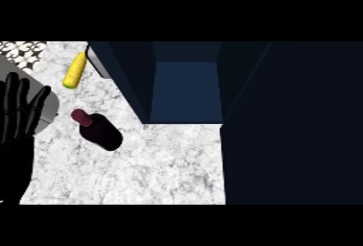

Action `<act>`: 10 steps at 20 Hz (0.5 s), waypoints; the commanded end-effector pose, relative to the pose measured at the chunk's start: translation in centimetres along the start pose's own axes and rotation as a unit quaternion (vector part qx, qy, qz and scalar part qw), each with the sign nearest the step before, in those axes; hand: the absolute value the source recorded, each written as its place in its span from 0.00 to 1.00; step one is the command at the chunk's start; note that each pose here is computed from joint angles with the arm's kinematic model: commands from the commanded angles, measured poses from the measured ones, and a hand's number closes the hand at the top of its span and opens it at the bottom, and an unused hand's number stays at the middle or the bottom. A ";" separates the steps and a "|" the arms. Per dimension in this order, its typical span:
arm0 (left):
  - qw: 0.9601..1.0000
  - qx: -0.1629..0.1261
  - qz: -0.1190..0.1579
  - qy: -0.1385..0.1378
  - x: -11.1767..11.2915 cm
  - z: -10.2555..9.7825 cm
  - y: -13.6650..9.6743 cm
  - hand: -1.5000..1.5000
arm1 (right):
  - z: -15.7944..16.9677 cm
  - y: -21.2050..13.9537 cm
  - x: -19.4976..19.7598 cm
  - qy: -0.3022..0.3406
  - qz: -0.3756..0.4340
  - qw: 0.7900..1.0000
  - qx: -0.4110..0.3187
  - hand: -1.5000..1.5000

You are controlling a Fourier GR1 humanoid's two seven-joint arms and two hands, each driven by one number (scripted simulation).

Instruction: Pick up the wine, place it into the cabinet and close the cabinet

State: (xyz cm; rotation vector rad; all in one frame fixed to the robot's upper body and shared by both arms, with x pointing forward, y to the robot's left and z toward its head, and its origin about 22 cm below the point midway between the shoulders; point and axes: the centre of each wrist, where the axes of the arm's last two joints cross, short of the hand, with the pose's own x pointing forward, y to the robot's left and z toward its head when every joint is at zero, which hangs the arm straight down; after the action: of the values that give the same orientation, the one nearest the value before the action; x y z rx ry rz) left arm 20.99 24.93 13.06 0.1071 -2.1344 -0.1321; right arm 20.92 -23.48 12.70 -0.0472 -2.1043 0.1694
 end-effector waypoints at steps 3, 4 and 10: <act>0.996 0.071 -0.050 0.010 -1.4 -3.2 -1.0 0.00 | 2.7 1.4 0.3 -0.001 -0.008 1.000 -0.007 0.00; 0.993 0.099 -0.068 0.015 -2.0 -5.0 -0.3 0.00 | 1.6 -1.0 0.9 -0.013 -0.008 1.000 -0.011 0.00; 0.975 0.178 0.081 0.107 -5.1 -6.0 -3.2 0.00 | 3.3 0.5 0.9 0.067 -0.100 0.987 0.110 0.00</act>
State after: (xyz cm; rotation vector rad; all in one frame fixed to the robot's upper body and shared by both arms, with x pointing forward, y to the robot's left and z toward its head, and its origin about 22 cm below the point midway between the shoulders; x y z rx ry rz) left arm 26.62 23.93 12.06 0.2346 -2.0092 0.2025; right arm 18.65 -23.56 11.79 0.1468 -2.0081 0.2079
